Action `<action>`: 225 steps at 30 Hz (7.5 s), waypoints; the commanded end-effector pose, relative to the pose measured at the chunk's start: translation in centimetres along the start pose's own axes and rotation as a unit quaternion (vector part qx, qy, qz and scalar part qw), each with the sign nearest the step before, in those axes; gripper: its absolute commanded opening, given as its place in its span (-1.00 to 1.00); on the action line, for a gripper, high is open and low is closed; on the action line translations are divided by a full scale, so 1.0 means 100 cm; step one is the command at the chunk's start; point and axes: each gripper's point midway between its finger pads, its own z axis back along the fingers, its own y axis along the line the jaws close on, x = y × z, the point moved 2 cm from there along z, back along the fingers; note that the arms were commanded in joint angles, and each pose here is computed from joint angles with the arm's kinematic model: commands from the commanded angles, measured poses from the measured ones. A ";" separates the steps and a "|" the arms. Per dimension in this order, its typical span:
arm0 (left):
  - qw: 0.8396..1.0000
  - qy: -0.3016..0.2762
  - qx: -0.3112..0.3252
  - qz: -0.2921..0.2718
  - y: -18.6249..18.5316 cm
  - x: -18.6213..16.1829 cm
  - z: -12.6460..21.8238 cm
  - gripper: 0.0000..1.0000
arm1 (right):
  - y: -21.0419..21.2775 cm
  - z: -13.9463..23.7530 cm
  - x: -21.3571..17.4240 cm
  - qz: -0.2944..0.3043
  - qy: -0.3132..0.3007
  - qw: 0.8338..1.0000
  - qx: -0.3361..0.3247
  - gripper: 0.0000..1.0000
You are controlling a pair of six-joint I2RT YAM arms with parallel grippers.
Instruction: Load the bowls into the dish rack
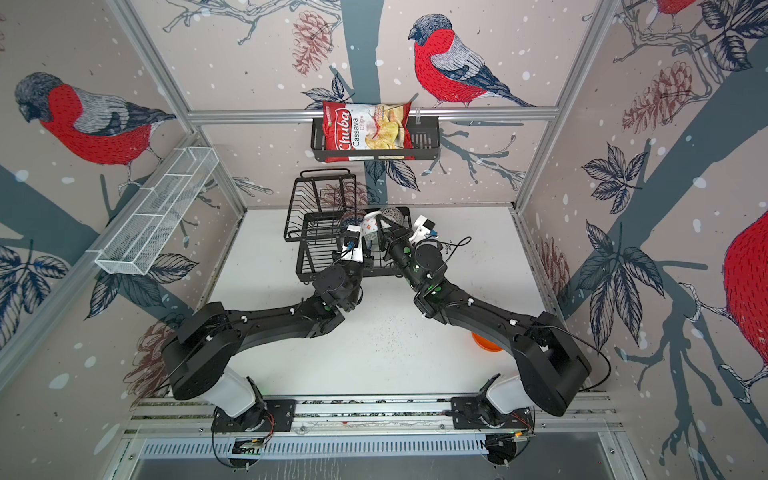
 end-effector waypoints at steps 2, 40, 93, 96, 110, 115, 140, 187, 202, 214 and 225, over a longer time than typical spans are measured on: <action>0.999 -0.022 0.003 0.039 0.003 0.019 -0.001 -0.31 | 0.014 0.002 0.012 0.029 -0.037 0.998 0.030 -1.00; 0.978 0.079 -0.187 0.044 -0.005 0.063 -0.034 0.96 | 0.038 0.010 0.075 0.237 -0.100 0.966 -0.007 -1.00; 0.968 0.185 -0.158 0.070 0.081 0.019 -0.065 0.96 | -0.148 -0.107 0.097 0.232 -0.044 0.962 -0.136 -1.00; 0.968 0.185 -0.157 0.071 0.082 0.019 -0.064 0.96 | -0.153 -0.111 0.097 0.233 -0.043 0.962 -0.138 -1.00; 0.966 0.187 -0.157 0.082 0.082 0.020 -0.063 0.96 | -0.184 -0.128 0.087 0.213 -0.025 0.969 -0.124 -1.00; 0.966 0.186 -0.158 0.084 0.081 0.021 -0.063 0.96 | -0.189 -0.130 0.086 0.212 -0.028 0.970 -0.118 -1.00; 0.965 0.190 -0.161 0.086 0.080 0.018 -0.063 0.96 | -0.211 -0.138 0.081 0.187 -0.031 0.978 -0.091 -1.00; 0.964 0.192 -0.160 0.095 0.080 0.019 -0.061 0.96 | -0.263 -0.107 0.097 0.077 -0.114 0.978 -0.158 -1.00; 0.964 0.190 -0.159 0.096 0.081 0.021 -0.060 0.96 | -0.288 -0.097 0.100 0.024 -0.140 0.967 -0.210 -1.00; 0.963 0.192 -0.161 0.100 0.080 0.020 -0.061 0.96 | -0.296 -0.091 0.102 0.007 -0.151 0.960 -0.237 -0.98; 0.964 0.190 -0.159 0.098 0.081 0.021 -0.060 0.96 | -0.297 -0.091 0.103 0.007 -0.148 0.958 -0.244 -0.87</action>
